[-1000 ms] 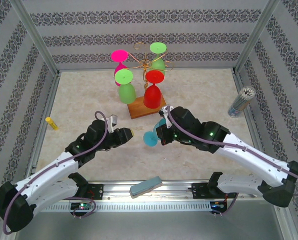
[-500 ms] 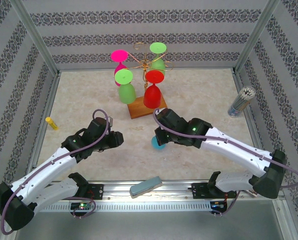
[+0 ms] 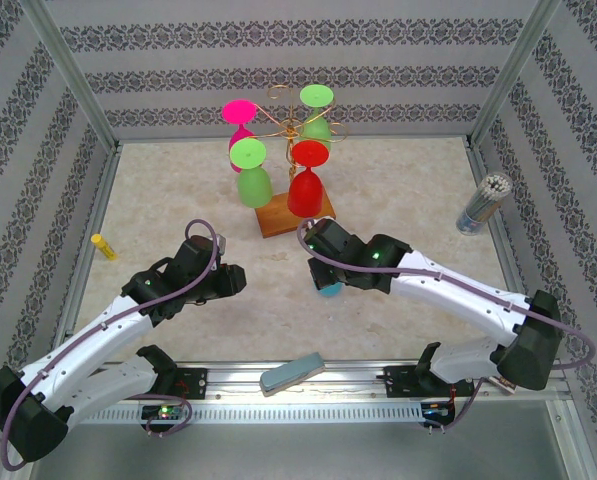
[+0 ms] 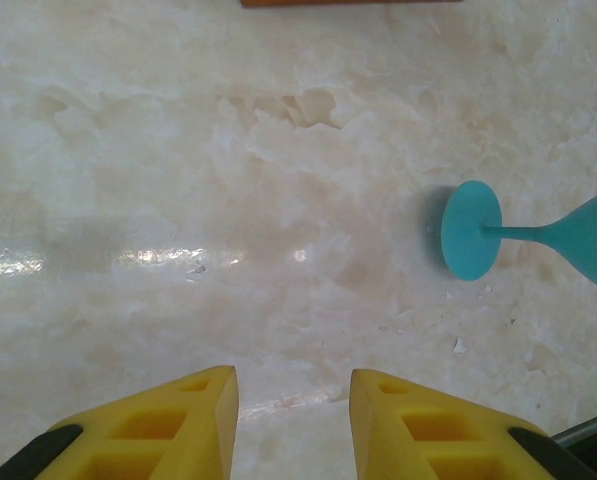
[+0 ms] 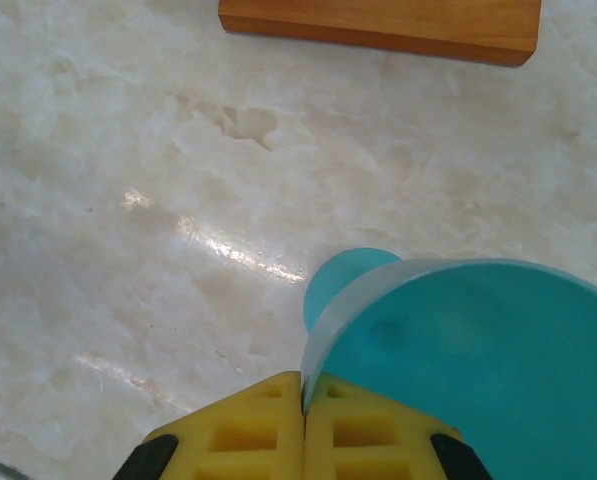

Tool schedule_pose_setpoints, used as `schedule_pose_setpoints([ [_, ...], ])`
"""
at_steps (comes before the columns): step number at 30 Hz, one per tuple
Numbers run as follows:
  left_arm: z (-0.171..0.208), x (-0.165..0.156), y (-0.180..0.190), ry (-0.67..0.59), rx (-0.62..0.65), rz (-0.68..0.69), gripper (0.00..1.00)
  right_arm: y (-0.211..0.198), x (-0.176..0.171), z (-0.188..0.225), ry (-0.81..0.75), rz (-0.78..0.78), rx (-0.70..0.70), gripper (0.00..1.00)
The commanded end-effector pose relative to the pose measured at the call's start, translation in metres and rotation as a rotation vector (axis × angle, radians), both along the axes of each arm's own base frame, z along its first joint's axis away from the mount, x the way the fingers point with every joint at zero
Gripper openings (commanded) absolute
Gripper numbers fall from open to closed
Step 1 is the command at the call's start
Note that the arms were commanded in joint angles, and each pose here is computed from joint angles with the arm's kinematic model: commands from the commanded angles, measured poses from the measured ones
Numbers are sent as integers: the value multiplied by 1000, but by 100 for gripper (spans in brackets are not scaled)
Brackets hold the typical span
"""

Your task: Take the wine glass off the wine glass rack

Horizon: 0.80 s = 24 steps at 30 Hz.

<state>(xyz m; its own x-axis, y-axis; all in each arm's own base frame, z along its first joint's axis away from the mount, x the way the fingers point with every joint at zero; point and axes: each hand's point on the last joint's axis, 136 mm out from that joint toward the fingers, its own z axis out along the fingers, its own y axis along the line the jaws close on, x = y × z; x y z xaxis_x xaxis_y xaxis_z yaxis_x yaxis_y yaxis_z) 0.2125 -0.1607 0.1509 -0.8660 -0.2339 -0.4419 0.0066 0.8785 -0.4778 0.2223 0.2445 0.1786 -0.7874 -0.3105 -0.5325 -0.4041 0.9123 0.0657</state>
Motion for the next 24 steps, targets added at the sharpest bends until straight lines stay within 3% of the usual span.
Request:
schedule_pose_setpoints([
  [1, 6, 3, 0, -29, -6, -11, 35, -5, 10, 3, -26, -15, -33, 0],
  [24, 3, 8, -7, -26, -13, -20, 36, -3, 28, -12, -12, -29, -49, 4],
])
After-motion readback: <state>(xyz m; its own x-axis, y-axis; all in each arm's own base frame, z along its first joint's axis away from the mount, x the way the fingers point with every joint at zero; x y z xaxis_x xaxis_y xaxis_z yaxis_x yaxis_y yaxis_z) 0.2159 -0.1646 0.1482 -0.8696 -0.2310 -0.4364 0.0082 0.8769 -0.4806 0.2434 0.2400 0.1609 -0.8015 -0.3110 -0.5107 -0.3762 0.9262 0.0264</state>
